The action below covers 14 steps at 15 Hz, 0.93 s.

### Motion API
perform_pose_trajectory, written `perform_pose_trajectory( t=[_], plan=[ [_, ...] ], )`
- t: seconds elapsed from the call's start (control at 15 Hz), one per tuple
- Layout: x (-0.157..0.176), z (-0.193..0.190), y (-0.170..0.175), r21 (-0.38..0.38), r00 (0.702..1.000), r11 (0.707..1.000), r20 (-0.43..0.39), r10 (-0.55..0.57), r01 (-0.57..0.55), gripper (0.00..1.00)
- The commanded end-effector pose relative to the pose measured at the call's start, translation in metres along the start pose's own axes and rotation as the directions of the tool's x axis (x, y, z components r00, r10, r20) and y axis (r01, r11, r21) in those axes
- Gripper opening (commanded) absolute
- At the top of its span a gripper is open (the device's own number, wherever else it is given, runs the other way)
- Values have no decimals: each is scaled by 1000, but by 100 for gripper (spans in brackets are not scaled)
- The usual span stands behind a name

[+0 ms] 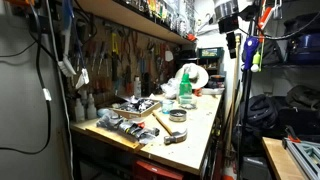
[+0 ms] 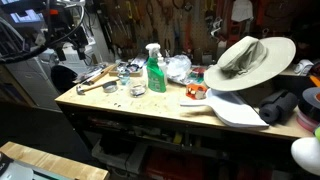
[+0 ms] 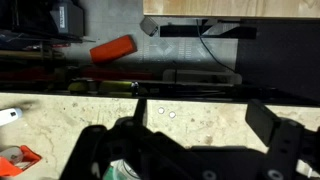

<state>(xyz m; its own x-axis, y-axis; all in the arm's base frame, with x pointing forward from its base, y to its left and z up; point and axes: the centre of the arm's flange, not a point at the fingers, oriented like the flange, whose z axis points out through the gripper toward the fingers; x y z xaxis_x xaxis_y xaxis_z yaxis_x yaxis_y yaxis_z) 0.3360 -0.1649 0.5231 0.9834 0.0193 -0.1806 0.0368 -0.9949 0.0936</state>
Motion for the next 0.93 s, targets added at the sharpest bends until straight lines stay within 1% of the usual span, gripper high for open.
perform_pose_trajectory(
  t=[0.0,0.4,0.53,0.67,0.87],
  plan=[
    [0,0,0,0,1000,1000,0,0,0,100],
    [0,0,0,0,1000,1000,0,0,0,100],
    [15,3,-8,-6,999,999,-12,-37,37,100],
    [40,17,-24,-31,998,997,0,-64,64,100],
    [72,43,-47,-36,991,991,4,-131,131,100]
  ],
)
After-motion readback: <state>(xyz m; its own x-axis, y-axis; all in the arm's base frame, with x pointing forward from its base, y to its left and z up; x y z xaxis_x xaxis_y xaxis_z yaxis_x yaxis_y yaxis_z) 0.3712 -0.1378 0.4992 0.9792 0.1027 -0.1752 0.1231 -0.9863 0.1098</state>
